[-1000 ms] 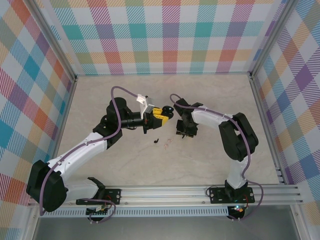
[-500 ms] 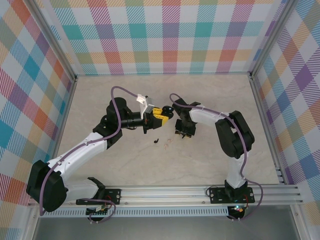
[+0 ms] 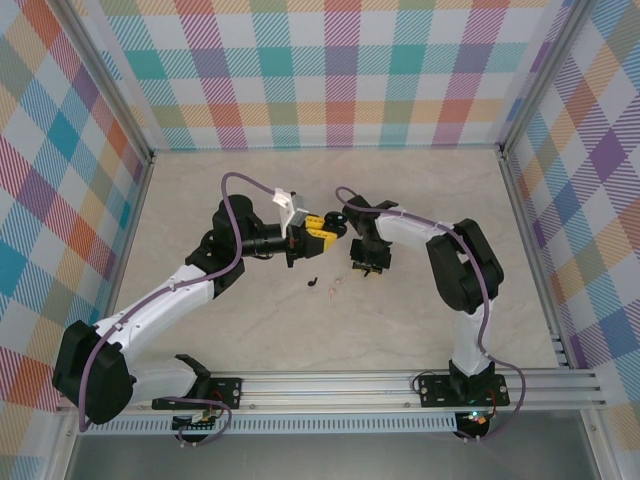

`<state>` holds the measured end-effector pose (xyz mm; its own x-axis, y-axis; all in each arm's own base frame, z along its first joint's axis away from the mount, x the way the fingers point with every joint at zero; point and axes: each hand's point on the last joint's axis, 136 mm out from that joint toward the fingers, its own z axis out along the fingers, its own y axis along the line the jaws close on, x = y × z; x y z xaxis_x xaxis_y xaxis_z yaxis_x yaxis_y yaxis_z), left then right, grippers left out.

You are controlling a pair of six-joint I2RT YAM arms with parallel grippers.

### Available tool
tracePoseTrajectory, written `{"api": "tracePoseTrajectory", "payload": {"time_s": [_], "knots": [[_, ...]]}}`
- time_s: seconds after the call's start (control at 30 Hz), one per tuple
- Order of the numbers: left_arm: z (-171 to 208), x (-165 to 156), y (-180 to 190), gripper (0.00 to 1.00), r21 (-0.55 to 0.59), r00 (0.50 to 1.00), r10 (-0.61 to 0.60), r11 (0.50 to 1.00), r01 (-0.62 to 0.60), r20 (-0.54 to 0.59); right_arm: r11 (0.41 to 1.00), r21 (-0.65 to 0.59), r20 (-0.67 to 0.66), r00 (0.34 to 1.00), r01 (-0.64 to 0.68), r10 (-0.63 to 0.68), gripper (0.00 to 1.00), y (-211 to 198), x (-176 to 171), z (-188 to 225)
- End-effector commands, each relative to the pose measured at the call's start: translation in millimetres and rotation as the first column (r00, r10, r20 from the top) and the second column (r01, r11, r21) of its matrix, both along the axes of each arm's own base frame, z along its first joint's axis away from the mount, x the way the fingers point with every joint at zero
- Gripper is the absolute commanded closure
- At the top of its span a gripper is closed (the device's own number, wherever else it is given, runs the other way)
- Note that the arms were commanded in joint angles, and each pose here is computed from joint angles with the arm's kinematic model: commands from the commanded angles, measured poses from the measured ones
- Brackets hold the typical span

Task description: Insert wireless bluetooth earbuds into charging case

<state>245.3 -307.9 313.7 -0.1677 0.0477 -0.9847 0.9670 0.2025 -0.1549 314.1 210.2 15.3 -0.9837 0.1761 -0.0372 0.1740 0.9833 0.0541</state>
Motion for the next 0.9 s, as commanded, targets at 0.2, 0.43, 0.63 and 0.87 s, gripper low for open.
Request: {"api": "tracePoseTrajectory", "payload": {"time_s": [0.2,0.43,0.63,0.87], "knots": [[19.8,-7.9,-0.1,0.85,-0.028,0.998,-0.015,0.999,0.017,0.06,0.975,-0.049,-0.018,0.977,-0.215,0.215,0.75,-4.8,-1.0,-10.0],[18.5,-6.6,-0.9,0.85,-0.026,0.998,-0.013,1.0,0.014,0.055,0.922,-0.011,-0.013,0.922,-0.387,0.387,0.76,6.3,-6.1,-8.2],[18.9,-7.0,-0.8,0.86,-0.028,0.998,-0.014,1.0,0.015,0.055,0.934,-0.012,-0.004,0.934,-0.358,0.358,0.65,8.6,-4.4,-5.6],[18.2,-6.9,-1.6,0.86,-0.026,0.998,-0.017,0.999,0.018,0.053,0.986,0.015,0.002,0.987,-0.164,0.164,0.59,14.8,0.8,2.0]]}}
